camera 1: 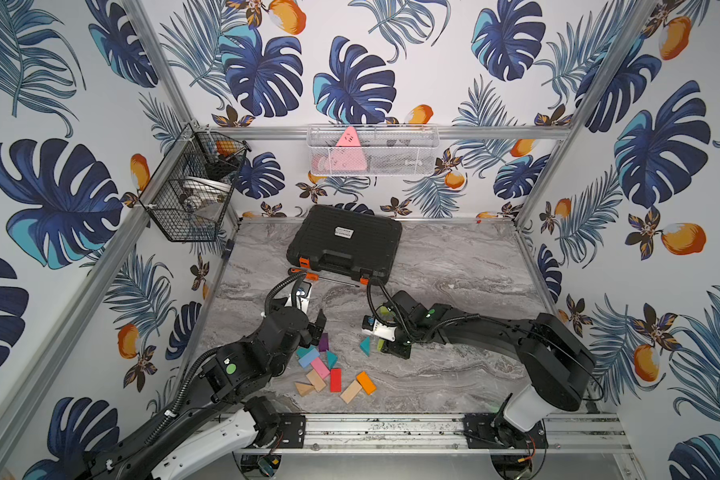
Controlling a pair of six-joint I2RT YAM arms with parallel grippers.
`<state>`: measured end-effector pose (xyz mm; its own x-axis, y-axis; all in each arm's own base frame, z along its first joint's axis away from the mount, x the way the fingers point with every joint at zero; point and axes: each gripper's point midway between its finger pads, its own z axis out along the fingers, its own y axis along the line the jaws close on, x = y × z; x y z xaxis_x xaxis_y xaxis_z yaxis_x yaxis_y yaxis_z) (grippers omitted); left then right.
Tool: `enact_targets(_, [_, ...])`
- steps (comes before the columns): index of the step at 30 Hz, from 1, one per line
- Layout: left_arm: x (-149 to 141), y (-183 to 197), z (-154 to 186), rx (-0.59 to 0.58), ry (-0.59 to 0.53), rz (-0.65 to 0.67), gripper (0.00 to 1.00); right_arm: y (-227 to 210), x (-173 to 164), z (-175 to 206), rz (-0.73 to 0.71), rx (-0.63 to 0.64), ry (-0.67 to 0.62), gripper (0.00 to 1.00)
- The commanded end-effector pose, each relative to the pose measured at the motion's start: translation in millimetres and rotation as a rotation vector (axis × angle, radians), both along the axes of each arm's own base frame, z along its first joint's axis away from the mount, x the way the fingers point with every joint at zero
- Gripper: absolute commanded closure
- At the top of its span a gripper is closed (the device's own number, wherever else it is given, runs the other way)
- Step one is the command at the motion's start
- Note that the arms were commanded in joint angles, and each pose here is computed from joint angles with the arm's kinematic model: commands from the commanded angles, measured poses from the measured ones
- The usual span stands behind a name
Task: Assemble a piece of candy with building blocks
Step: Place the building block at the center of the board.
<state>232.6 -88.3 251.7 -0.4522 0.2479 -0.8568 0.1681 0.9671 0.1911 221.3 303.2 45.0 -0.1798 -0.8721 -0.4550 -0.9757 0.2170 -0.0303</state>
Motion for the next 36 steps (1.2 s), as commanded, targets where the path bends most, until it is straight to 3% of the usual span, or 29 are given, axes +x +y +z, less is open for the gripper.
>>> enact_targets(1, [1.2,-3.5,3.6,-0.024,-0.005,-0.008,0.08,-4.9,-3.3,-7.7,0.05,-0.032,0.017,0.77])
enact_targets(14, [3.0,-6.0,0.4,-0.018,0.008,-0.012,0.08,-14.3,2.0,-21.3,0.098,-0.072,0.016,0.77])
enact_targets(36, [5.2,-9.7,-5.4,-0.015,0.031,-0.024,0.08,-15.7,17.4,-31.9,0.056,-0.081,0.006,0.75])
